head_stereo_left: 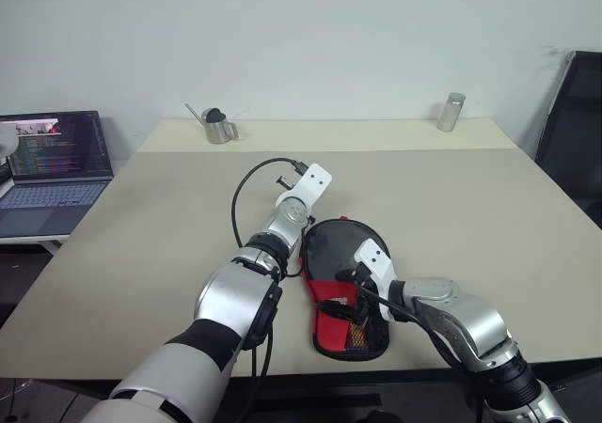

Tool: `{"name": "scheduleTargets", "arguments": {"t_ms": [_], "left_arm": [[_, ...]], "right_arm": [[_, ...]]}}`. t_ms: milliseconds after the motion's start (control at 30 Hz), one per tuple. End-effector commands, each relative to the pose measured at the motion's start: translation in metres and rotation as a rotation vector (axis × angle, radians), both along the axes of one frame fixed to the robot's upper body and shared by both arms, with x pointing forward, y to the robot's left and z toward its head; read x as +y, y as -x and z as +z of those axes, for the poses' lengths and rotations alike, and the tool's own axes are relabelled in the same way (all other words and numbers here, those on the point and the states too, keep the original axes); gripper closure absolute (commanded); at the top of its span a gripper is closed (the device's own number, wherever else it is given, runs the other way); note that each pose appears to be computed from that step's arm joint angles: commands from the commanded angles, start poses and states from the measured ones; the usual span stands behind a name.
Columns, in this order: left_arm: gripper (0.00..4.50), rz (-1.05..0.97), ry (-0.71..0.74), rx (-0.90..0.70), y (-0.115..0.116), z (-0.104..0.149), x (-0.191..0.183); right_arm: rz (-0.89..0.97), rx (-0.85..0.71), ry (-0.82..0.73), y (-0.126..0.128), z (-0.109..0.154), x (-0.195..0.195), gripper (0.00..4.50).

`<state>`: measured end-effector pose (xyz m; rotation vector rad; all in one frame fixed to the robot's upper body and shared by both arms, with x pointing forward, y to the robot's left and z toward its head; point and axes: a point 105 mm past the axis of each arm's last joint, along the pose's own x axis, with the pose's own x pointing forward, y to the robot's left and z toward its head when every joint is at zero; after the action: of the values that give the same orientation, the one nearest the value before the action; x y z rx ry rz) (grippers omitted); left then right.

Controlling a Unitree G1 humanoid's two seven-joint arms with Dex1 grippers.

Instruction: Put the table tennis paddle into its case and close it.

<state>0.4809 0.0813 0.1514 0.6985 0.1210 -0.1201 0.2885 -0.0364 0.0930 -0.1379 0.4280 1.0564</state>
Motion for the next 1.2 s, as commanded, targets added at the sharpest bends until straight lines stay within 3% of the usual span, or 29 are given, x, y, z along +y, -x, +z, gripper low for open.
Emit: {"name": "scheduleTargets", "arguments": {"t_ms": [33,300,500,733,900,1033,1200], "left_arm": [[4.1,-0.024,-0.047,-0.182,-0.005,0.048,-0.016],[4.1,-0.168,-0.103,-0.286,0.005,0.068,-0.066],[4.1,-0.341,-0.224,-0.342,0.021,0.073,-0.113],[4.1,-0.585,-0.47,-0.291,0.042,0.034,-0.149],[4.1,-0.701,-0.6,-0.025,0.052,-0.029,-0.138],[2.7,-0.639,-0.529,0.119,0.048,-0.049,-0.116],[0.93,-0.602,-0.641,0.095,0.042,-0.055,-0.098]], "right_arm": [[-0.002,0.022,-0.004,0.009,-0.001,0.0,0.0],[-0.024,0.048,-0.021,0.02,-0.003,0.002,0.0],[-0.03,0.053,-0.032,0.023,-0.003,0.006,0.0],[-0.031,0.054,-0.039,0.023,-0.003,0.008,0.0],[-0.022,0.056,-0.039,0.021,-0.006,0.009,0.0],[-0.018,0.056,-0.041,0.018,-0.009,0.011,0.0],[0.001,0.051,-0.042,0.015,-0.012,0.015,0.0]]}}
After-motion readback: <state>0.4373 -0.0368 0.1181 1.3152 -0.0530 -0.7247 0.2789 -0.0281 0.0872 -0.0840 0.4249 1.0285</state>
